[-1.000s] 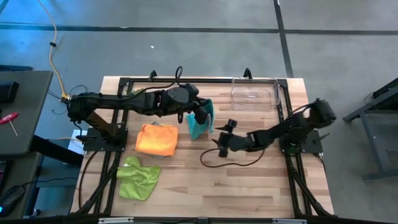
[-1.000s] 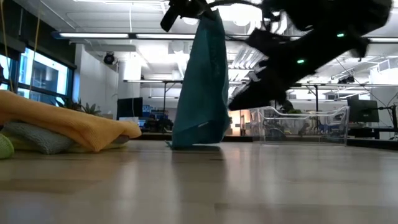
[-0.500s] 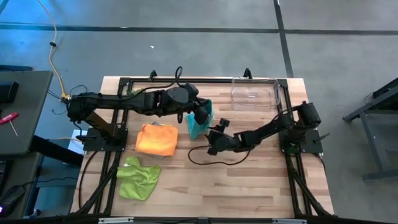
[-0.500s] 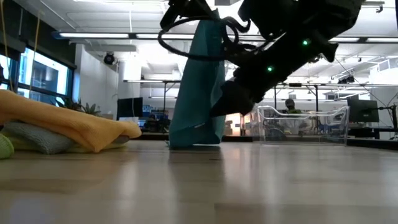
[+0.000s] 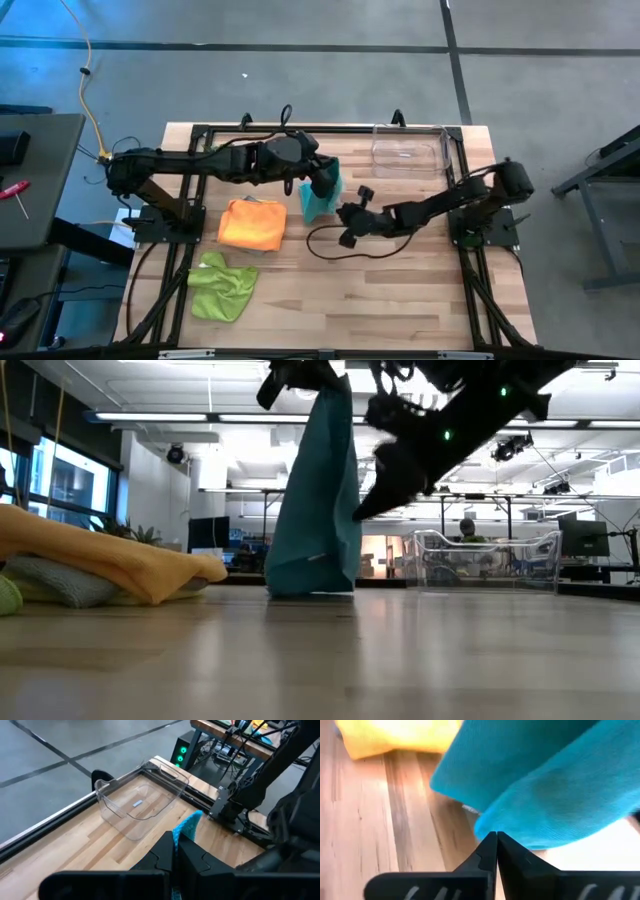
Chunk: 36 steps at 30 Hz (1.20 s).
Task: Fold microfiber towels
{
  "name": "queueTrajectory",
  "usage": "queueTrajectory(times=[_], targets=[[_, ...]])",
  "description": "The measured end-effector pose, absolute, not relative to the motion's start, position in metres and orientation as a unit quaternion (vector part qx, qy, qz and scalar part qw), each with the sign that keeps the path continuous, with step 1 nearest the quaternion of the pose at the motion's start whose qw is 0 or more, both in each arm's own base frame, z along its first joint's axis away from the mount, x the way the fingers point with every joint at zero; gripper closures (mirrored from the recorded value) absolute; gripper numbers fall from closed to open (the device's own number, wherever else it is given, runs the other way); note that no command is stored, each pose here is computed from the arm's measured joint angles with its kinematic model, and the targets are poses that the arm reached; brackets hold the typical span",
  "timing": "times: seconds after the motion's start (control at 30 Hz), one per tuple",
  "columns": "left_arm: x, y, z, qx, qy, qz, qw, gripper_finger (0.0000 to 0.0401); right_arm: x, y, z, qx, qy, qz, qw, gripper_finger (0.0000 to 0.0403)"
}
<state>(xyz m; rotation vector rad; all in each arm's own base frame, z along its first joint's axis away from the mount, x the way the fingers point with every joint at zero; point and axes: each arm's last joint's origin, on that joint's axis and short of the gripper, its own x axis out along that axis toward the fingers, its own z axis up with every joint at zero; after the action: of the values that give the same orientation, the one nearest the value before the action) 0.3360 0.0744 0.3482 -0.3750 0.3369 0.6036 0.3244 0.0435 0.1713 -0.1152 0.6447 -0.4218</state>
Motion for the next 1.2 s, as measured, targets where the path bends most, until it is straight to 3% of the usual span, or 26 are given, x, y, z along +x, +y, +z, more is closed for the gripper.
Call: queueTrajectory(times=[0.27, 0.83, 1.2], targets=[[0.336, 0.074, 0.348, -0.175, 0.17, 0.288, 0.926, 0.0401, 0.303, 0.032, 0.207, -0.03, 0.315, -0.198, 0.928, 0.0403], [0.327, 0.061, 0.343, -0.117, 0.25, 0.231, 0.933, 0.0401, 0.252, 0.029, 0.271, 0.053, 0.291, -0.05, 0.954, 0.0403], [0.321, 0.039, 0.342, -0.068, 0.288, 0.23, 0.927, 0.0401, 0.222, 0.026, 0.301, 0.105, 0.236, -0.044, 0.965, 0.0403]])
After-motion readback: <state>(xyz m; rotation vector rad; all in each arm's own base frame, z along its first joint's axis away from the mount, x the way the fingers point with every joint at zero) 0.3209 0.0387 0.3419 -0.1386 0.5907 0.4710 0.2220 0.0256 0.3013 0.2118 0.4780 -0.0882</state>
